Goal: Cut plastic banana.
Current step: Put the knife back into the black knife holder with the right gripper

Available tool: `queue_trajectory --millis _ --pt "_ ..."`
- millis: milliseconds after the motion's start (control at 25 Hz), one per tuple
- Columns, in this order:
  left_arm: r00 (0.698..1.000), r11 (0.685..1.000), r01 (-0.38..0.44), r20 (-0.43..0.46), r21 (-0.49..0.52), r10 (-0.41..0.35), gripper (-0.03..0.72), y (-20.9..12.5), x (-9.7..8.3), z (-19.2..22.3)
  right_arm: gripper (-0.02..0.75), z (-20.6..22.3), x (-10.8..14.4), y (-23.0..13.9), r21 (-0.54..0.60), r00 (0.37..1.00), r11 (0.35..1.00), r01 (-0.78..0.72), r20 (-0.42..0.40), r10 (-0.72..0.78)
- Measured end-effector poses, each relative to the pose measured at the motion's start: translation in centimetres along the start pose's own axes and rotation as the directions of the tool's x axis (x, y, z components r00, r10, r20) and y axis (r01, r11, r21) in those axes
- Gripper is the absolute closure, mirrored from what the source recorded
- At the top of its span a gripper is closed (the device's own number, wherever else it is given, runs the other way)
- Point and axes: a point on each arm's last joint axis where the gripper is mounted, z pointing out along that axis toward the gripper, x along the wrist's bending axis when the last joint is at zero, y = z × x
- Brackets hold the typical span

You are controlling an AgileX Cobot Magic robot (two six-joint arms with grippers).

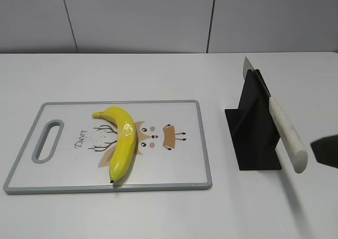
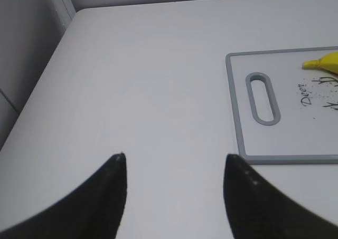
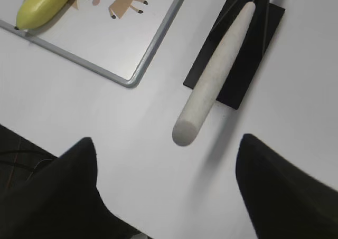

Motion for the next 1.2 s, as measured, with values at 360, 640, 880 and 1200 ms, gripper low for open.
queue_trajectory --millis 360,640,880,1200 --pt "1.0 1.0 0.0 0.0 0.001 0.0 0.151 0.0 0.0 0.0 0.146 -4.4 -0.3 -7.5 -0.178 0.998 0.982 0.065 -0.006 -0.068" --pt "1.0 1.0 0.0 0.0 0.001 0.0 0.153 0.0 0.0 0.0 0.155 -4.5 -0.5 -10.8 -0.236 0.994 0.966 0.102 0.001 -0.105" --pt "1.0 1.0 0.0 0.0 0.001 0.0 0.153 0.0 0.0 0.0 0.177 -4.5 -0.6 -11.3 -0.248 0.994 0.963 0.107 0.002 -0.109" --pt "1.0 1.0 0.0 0.0 0.001 0.0 0.154 0.0 0.0 0.0 0.211 -5.1 -0.6 -11.8 -0.301 0.994 0.948 0.103 0.008 -0.105"
